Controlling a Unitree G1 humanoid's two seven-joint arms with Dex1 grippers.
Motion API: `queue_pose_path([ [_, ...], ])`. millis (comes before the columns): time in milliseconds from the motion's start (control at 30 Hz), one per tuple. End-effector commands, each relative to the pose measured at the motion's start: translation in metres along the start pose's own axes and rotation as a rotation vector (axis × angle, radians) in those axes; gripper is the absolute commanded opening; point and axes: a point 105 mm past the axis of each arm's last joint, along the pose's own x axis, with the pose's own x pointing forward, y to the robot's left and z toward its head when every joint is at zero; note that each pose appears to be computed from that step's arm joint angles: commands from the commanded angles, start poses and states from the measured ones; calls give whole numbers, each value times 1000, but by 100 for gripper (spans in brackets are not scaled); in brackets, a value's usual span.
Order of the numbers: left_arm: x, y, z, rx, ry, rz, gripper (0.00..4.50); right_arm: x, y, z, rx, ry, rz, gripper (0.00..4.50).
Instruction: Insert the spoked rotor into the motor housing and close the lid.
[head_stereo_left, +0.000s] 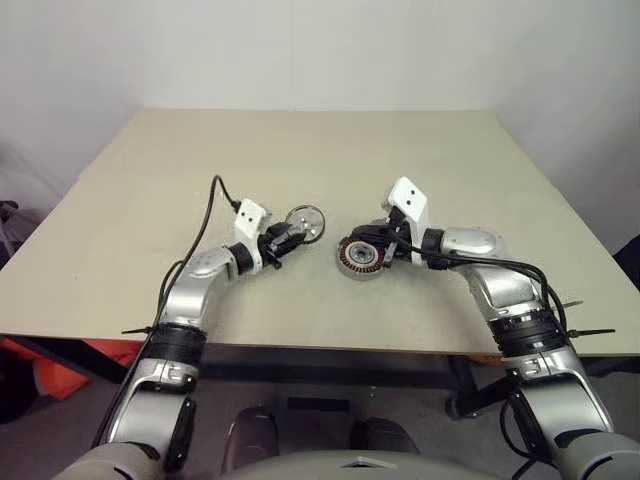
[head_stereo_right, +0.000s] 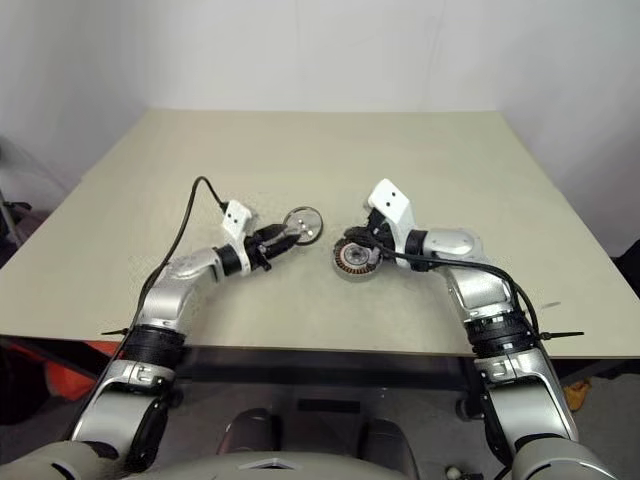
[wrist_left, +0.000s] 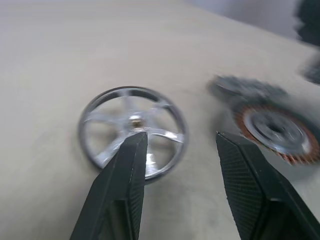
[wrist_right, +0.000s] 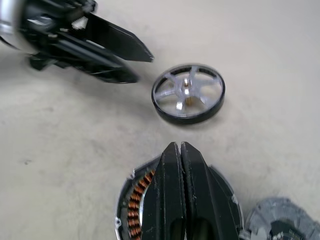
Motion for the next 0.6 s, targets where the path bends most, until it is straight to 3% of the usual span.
queue_pose_path([
  [33,4,13,11,-154,-14,70,229,-8,-7,25,-51,-62,-28,4],
  [200,13,25,9,-337,-4,133,229,-9,-8,26,-56,-64,-36,4],
  [600,40,27,-11,-572,94,174,229,-11,-11,32,-72,-75,-60,4],
])
